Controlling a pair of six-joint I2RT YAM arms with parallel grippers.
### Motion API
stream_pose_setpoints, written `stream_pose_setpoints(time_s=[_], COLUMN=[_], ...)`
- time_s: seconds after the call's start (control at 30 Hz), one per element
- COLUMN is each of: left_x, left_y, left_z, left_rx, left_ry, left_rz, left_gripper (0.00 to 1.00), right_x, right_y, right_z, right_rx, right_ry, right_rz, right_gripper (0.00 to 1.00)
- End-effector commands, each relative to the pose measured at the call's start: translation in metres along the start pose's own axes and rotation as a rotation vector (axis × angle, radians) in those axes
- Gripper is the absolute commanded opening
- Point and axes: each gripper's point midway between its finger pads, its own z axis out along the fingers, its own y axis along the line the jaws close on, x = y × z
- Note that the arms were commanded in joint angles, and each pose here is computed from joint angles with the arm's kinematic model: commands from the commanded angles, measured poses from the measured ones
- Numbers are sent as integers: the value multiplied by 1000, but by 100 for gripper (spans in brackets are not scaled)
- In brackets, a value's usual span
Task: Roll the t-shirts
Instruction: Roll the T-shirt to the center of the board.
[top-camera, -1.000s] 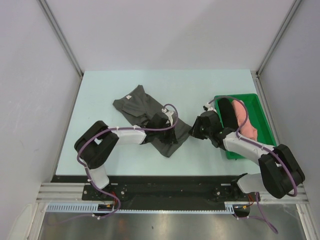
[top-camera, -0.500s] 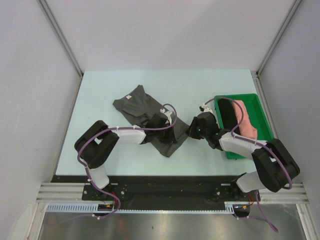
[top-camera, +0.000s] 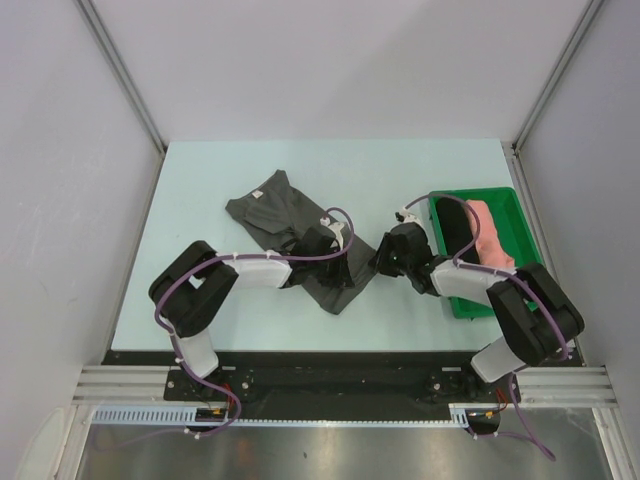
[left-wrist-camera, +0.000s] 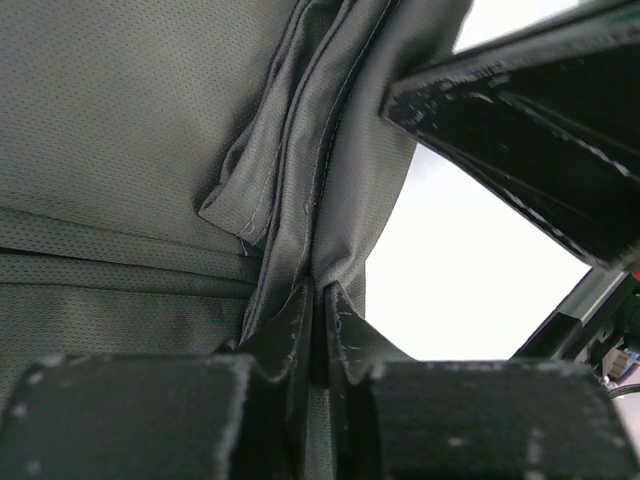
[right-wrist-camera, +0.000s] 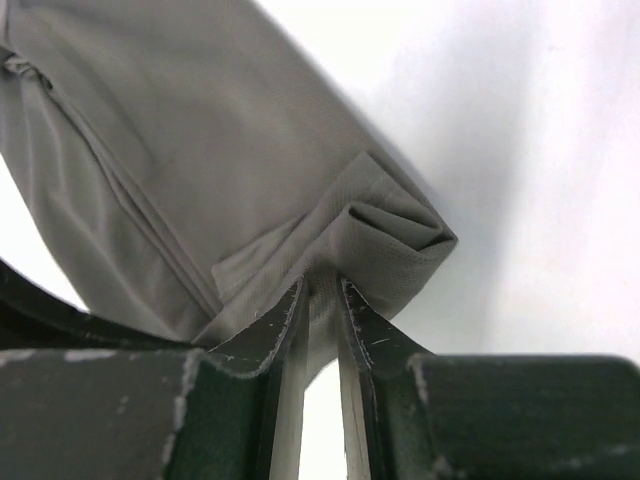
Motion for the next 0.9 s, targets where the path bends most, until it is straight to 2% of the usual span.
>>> stream_pose_setpoints(time_s=[0.0,0.1,0.33,0.43,0.87], left_x=[-6,-11,-22,-25,18], left_y=[4,0,-12,-15,-15], left_z=[-4,-7,-23,-32,-51], left_rx=[-21,-11,10,7,-72], left_ry=[-13,-28,-60,-78,-11], left_rz=[26,45,102,123,195], left_gripper=[16,27,42,45,58], right_x=[-23,-21,-18,-18,-15], right_y=[15,13,10,9,6], right_z=[11,17,26,28,31], right_rx=[-36,-26,4,11,27], right_ry=[-52,-38,-5,3,21], right_rz=[-13,-11,-13,-15,-14], right_gripper=[21,20,19,19,18])
